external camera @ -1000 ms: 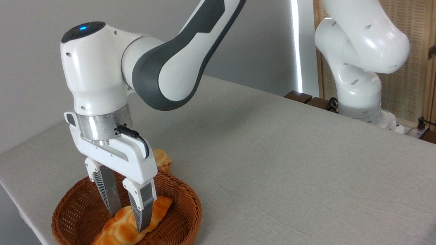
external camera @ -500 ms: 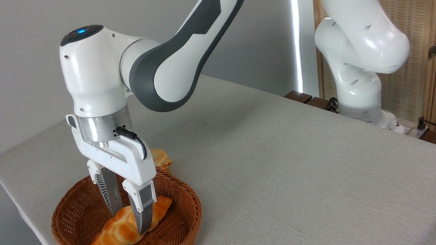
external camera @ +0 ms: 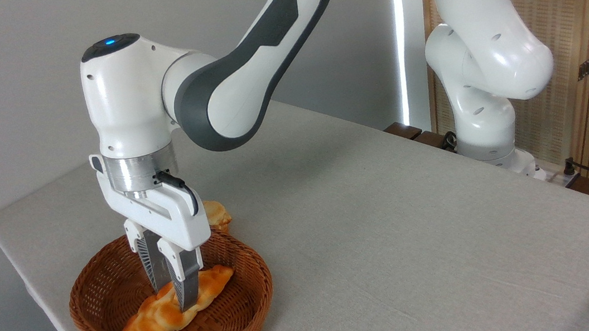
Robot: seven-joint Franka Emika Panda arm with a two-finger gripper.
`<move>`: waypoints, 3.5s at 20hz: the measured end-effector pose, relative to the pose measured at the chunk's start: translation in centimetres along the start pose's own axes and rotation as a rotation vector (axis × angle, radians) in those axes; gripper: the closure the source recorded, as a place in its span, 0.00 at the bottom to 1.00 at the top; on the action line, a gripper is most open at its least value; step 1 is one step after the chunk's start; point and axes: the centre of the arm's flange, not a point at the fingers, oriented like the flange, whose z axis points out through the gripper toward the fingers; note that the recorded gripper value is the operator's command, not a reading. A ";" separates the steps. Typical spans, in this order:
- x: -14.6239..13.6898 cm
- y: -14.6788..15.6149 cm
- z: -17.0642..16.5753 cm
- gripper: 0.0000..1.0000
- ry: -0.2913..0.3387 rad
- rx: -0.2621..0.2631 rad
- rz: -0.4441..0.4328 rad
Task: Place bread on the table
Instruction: 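Close the gripper around the middle of the croissant roll, then lift the croissant out of the basket and carry it beside the basket, then lower the croissant onto the table and open the gripper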
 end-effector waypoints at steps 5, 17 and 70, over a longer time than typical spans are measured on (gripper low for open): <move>0.1 -0.2 -0.6 0.55 0.009 0.005 -0.002; -2.6 0.7 -10.9 0.52 0.006 -0.034 -0.027; -9.5 6.6 -7.4 0.00 -0.284 -0.297 -0.038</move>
